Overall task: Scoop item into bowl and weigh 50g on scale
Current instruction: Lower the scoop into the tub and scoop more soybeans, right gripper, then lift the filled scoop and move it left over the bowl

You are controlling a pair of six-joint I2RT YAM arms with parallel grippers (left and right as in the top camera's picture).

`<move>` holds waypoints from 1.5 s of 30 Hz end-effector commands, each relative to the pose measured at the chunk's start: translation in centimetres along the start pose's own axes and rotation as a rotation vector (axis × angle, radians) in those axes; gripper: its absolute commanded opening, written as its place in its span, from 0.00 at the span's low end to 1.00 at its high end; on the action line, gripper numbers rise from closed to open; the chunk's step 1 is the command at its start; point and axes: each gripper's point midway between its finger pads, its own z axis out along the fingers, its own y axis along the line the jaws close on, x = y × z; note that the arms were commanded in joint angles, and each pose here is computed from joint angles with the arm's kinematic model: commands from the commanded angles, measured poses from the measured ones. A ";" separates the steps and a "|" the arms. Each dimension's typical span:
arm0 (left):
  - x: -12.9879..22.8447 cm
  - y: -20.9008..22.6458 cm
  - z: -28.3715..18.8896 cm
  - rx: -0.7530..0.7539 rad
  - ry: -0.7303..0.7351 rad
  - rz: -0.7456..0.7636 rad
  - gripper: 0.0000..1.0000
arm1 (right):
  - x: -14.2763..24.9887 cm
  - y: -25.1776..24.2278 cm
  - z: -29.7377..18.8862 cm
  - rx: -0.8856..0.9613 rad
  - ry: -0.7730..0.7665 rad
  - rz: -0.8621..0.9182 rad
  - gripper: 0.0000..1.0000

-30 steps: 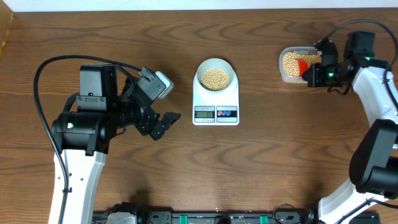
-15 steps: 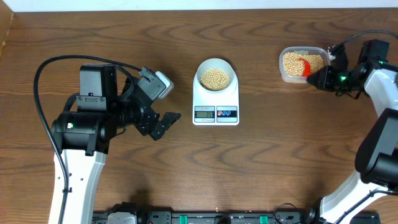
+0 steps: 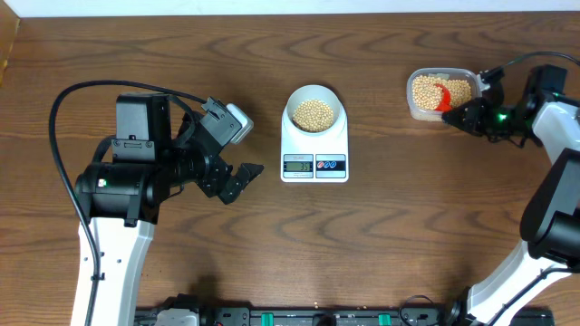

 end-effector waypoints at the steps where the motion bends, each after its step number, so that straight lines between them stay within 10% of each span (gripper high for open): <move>1: -1.1 -0.1 -0.8 -0.003 -0.035 0.009 0.99 | -0.4 0.0 -0.9 -0.113 -0.044 0.047 0.01; 45: -1.1 -0.1 -0.8 -0.003 -0.035 0.009 0.99 | -2.2 6.3 -4.7 -0.573 -0.124 0.101 0.01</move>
